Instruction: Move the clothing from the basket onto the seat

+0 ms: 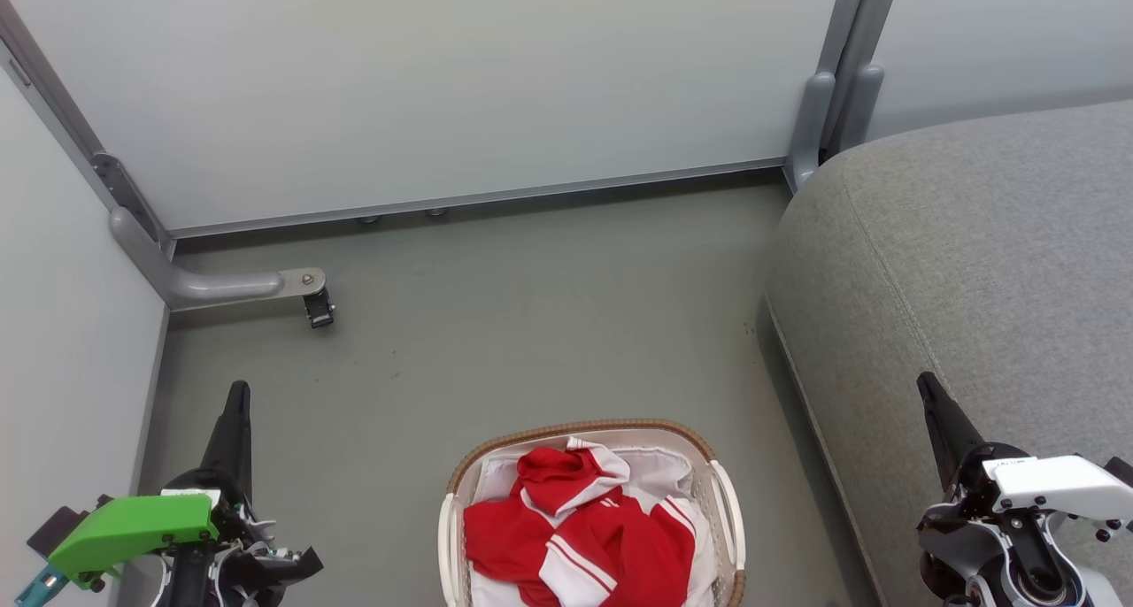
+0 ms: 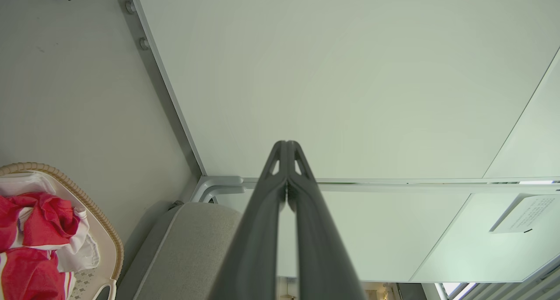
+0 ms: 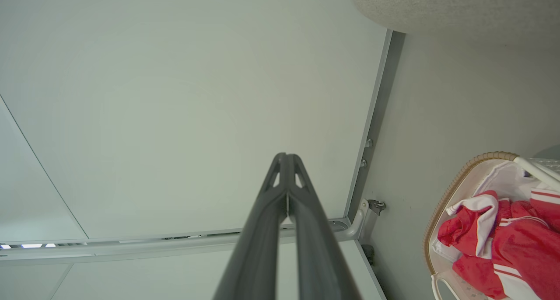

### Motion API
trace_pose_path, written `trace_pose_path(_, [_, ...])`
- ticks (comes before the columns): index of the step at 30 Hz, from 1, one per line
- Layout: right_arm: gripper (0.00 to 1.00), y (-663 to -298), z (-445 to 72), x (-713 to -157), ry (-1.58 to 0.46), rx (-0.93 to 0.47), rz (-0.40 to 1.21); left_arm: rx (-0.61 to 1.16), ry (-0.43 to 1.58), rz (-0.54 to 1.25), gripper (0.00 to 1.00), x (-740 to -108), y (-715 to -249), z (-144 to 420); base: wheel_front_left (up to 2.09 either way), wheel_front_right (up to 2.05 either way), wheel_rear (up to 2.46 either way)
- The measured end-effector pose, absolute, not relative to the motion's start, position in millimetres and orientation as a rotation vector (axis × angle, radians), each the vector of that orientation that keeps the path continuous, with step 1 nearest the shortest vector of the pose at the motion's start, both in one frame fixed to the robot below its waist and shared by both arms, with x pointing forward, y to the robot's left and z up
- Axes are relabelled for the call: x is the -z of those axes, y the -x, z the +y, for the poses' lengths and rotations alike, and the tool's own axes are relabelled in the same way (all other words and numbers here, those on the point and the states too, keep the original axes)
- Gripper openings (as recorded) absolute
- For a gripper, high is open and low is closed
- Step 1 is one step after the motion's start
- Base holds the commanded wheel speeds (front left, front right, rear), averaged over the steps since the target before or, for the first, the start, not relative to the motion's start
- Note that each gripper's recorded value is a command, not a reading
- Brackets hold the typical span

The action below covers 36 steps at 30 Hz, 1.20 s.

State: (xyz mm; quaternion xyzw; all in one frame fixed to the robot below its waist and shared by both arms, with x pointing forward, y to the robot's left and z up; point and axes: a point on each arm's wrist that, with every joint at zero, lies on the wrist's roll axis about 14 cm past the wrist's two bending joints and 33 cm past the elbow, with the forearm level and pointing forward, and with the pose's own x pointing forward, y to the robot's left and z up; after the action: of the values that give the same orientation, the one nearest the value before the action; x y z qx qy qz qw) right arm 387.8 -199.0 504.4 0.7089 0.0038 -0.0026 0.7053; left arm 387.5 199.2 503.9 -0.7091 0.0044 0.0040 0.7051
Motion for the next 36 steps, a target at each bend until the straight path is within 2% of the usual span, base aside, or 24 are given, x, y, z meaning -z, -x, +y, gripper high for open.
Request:
trace_pose_path(25, [0.0, -387.9, -198.9, -504.4, -1.576, 0.006, 0.008, -0.009, 1.576, 0.01, 0.0, -503.9, -387.5, 199.2, 0.0, 0.0, 0.0])
trace_pose_path(26, [1.0, -387.9, -198.9, -504.4, -1.576, 0.006, 0.008, -0.009, 1.576, 0.01, 1.0, -503.9, -387.6, 199.2, 0.0, 0.0, 0.0])
trace_pose_path(36, [1.0, -373.9, -192.2, -471.6, -1.588, 0.086, 0.081, -0.094, 1.582, 0.093, 1.0, -468.9, -371.7, 193.2, 0.0, 0.0, 0.0])
